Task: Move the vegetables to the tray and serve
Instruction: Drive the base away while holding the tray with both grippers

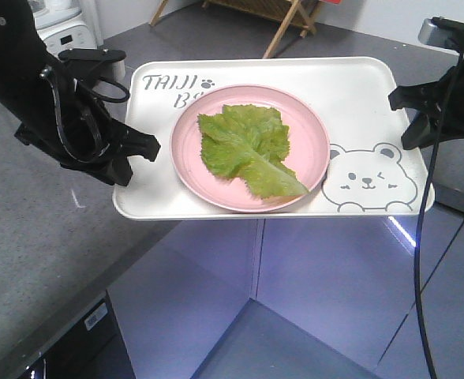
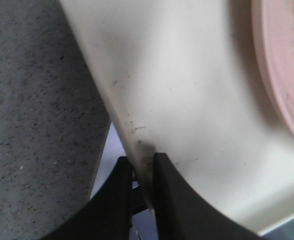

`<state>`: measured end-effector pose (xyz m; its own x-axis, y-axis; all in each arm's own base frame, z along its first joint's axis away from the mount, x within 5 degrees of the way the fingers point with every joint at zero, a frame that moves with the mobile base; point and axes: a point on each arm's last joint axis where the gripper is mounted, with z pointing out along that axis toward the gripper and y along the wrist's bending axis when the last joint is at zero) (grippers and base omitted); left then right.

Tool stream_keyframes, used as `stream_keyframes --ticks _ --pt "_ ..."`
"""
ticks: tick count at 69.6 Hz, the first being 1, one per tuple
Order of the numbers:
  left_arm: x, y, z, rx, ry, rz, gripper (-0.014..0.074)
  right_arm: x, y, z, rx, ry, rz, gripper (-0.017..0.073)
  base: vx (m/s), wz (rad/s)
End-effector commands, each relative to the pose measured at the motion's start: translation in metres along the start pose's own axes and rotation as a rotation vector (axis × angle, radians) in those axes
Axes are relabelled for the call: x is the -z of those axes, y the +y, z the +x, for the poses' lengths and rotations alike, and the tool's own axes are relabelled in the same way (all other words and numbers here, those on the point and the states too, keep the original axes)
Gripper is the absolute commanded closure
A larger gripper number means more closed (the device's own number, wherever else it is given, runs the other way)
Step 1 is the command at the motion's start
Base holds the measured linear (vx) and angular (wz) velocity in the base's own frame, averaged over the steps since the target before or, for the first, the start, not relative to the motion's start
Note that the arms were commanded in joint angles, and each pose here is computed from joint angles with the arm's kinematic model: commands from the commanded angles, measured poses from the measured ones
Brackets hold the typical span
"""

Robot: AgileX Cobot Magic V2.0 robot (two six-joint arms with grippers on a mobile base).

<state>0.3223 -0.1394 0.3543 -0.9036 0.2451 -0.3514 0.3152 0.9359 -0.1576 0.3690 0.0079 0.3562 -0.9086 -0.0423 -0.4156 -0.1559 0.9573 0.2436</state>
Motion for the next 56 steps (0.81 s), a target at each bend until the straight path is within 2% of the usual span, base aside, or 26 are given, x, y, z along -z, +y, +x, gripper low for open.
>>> stream_keyframes --ticks 1,56 --pt "0.0286 -0.0165 0.0017 -0.038 -0.092 0.085 0.0599 0.0293 0.0180 0.0009 0.026 -0.073 -0.068 0.0565 0.00 -0.31" --pt "0.0286 -0.0165 0.0017 -0.038 -0.092 0.085 0.0599 0.0293 0.0180 0.0009 0.026 -0.073 -0.068 0.0565 0.00 -0.32"
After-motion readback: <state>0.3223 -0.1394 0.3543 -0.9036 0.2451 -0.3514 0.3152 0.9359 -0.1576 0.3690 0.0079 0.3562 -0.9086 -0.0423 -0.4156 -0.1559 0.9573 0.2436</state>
